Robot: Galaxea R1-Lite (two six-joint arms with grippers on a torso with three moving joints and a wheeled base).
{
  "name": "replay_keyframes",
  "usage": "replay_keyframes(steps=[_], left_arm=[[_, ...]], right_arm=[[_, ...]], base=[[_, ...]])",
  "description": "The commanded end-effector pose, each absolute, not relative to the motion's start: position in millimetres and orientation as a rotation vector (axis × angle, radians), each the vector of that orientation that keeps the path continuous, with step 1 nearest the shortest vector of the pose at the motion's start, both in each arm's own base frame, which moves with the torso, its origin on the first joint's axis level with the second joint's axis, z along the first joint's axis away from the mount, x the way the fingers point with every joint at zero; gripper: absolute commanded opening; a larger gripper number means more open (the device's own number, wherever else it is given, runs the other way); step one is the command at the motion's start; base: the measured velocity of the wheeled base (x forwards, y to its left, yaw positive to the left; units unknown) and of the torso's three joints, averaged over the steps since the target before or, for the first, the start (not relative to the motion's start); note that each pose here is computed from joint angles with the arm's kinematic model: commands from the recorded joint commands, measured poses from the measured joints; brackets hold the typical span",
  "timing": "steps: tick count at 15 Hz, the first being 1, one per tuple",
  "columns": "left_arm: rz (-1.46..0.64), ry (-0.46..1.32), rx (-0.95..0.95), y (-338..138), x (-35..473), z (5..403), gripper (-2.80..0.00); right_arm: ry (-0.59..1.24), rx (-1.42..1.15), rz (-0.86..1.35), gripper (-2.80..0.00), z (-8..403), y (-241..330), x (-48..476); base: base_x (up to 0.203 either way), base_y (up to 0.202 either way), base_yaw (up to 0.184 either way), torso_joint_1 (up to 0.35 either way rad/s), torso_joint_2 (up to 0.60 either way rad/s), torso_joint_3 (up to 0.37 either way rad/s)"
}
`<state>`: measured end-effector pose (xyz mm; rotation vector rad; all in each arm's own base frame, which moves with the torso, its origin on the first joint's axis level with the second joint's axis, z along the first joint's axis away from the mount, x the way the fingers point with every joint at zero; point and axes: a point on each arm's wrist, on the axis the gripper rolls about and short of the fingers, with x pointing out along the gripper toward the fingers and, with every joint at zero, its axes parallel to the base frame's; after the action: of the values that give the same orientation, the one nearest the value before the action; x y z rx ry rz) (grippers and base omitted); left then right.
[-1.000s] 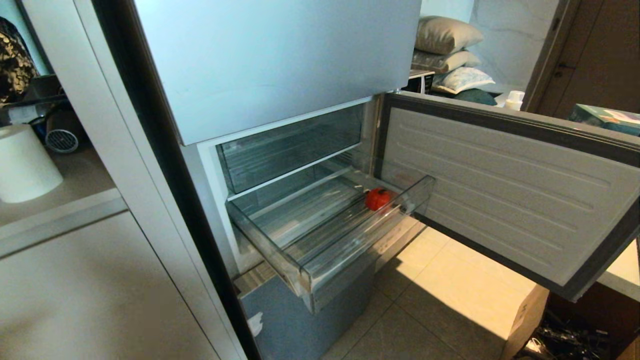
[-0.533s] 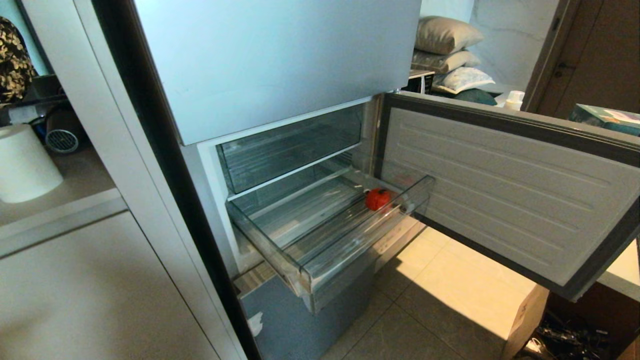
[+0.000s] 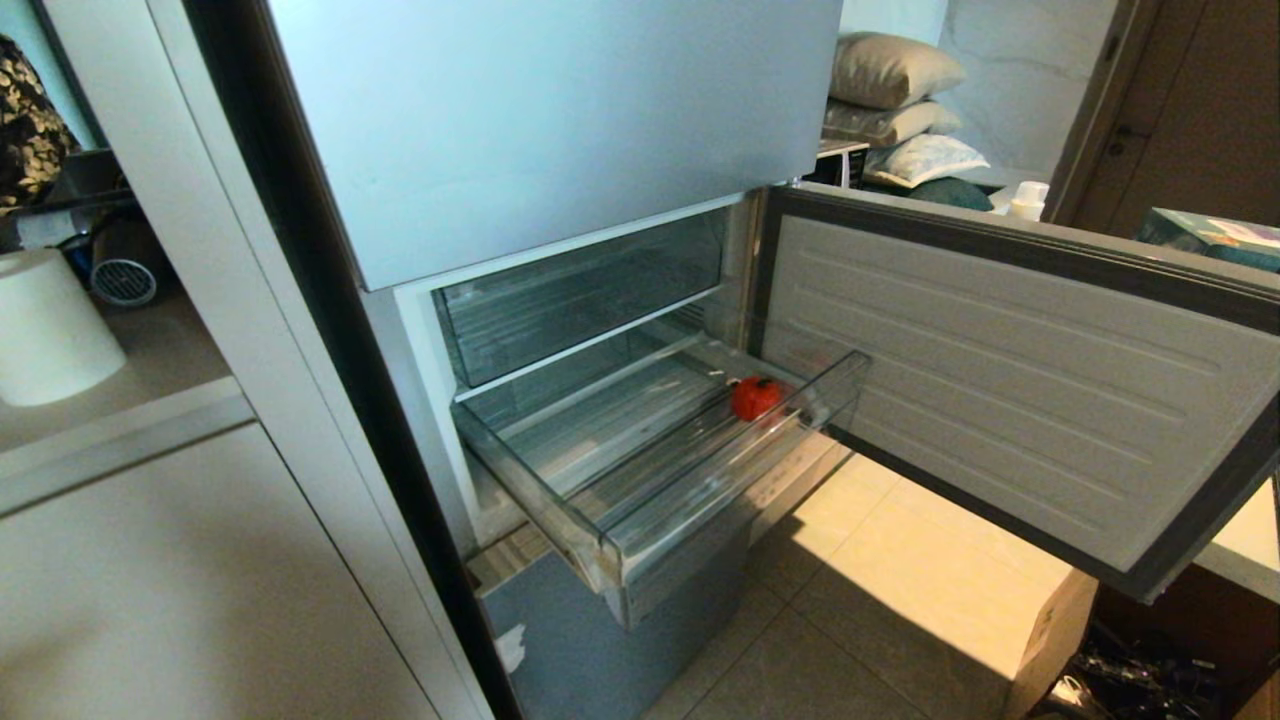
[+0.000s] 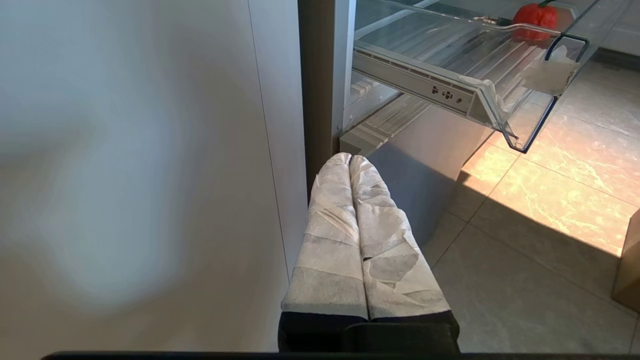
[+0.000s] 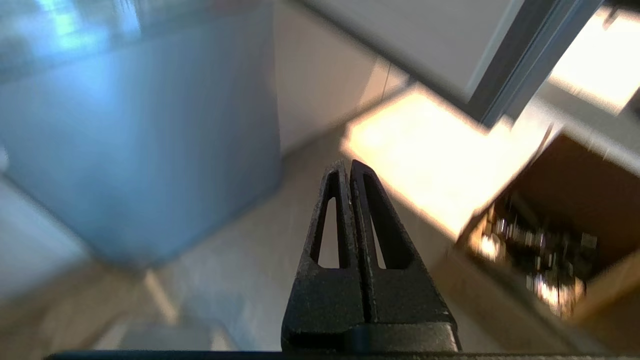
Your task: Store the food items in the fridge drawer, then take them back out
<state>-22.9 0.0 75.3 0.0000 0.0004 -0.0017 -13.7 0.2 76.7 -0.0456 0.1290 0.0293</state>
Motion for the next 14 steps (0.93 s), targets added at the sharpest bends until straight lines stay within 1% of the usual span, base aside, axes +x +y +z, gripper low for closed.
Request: replay_keyframes(steps=[1,9,11,14], left_arm=[[-0.002,0.003,0.000,0.0,-22.7,74.9,-2.80],[-0.002,0.003,0.000,0.0,-22.7,74.9,-2.80],[-0.002,0.003,0.000,0.0,-22.7,74.9,-2.80],[-0.002,0.003,0.000,0.0,-22.7,74.9,-2.80]], right_arm=[[0.007,-0.039,0.000,-2.80,74.4,-0.2,-23.0],[0.009,-0.014,-0.014,-2.80,74.5,-0.4,-22.8],[0.009,-0.009,-0.015,-2.80,74.5,-0.4,-22.8],[0.008,0.000,-0.017,-2.80,74.7,-0.5,-22.8]], base=[[0.000,0.000,0.000,0.000,0.00,0.000],[0.000,0.000,0.000,0.000,0.00,0.000],[-0.005,-0.005,0.104,0.001,0.00,0.004],[0.000,-0.012,0.175,0.001,0.00,0.001]])
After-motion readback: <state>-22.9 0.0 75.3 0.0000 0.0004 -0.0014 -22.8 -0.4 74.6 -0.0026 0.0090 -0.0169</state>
